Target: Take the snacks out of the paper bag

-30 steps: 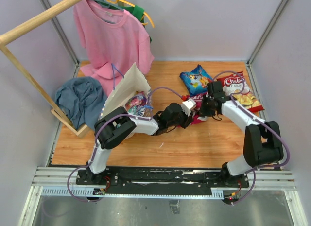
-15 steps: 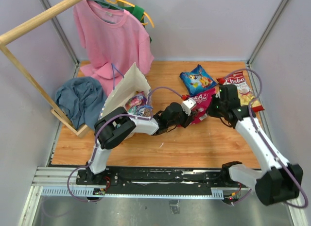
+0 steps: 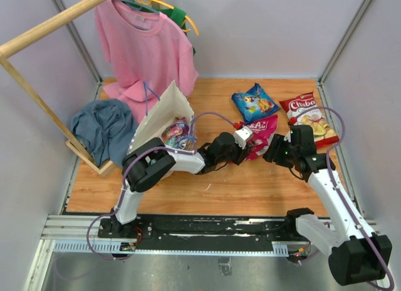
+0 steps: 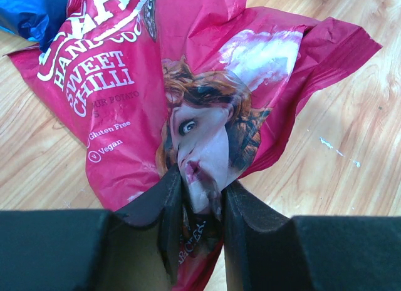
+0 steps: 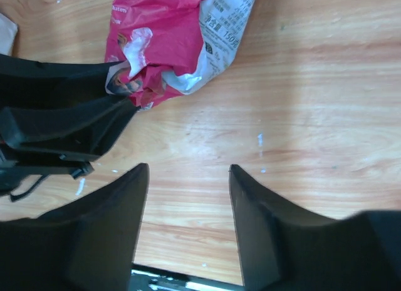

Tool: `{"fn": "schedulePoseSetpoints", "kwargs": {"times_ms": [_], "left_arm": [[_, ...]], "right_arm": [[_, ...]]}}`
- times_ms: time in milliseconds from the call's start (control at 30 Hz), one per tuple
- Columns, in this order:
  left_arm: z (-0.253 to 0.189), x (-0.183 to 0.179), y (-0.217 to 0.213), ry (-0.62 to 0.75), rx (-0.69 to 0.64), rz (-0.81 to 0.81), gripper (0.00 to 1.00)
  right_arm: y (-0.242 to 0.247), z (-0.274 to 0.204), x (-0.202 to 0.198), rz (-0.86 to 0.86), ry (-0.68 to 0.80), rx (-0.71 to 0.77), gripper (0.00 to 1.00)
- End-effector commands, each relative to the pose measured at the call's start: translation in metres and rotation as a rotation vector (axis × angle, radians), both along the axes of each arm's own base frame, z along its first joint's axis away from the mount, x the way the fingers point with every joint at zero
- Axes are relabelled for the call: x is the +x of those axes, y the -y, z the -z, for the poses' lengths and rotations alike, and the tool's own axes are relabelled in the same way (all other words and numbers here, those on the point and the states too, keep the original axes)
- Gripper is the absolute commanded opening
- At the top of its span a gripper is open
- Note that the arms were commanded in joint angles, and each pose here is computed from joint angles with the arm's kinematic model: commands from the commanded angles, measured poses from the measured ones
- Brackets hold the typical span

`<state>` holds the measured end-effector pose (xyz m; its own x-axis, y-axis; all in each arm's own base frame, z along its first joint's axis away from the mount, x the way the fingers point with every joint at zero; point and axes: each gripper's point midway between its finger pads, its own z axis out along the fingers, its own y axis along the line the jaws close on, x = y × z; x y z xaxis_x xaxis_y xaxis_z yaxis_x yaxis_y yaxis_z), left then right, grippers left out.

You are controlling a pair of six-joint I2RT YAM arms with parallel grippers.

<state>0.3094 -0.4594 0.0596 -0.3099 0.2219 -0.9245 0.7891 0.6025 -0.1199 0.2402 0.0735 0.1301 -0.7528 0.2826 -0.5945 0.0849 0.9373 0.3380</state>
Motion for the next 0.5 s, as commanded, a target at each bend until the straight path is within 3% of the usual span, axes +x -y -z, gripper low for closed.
{"fn": "schedulePoseSetpoints", "kwargs": {"times_ms": [0,167,467], "left_arm": [[0.05,-0.002,-0.029,-0.077,0.14,-0.059,0.26],[0.051,-0.003,-0.029,-0.079,0.139,-0.058,0.26],[0.05,-0.003,-0.029,-0.079,0.137,-0.057,0.26]], "right_arm": [[-0.007,-0.004,0.01,-0.028,-0.005,0.025,0.64],[-0.011,-0.011,0.025,-0.039,0.013,0.006,0.68],[-0.018,-0.01,0.058,-0.051,0.006,-0.013,0.53]]}}
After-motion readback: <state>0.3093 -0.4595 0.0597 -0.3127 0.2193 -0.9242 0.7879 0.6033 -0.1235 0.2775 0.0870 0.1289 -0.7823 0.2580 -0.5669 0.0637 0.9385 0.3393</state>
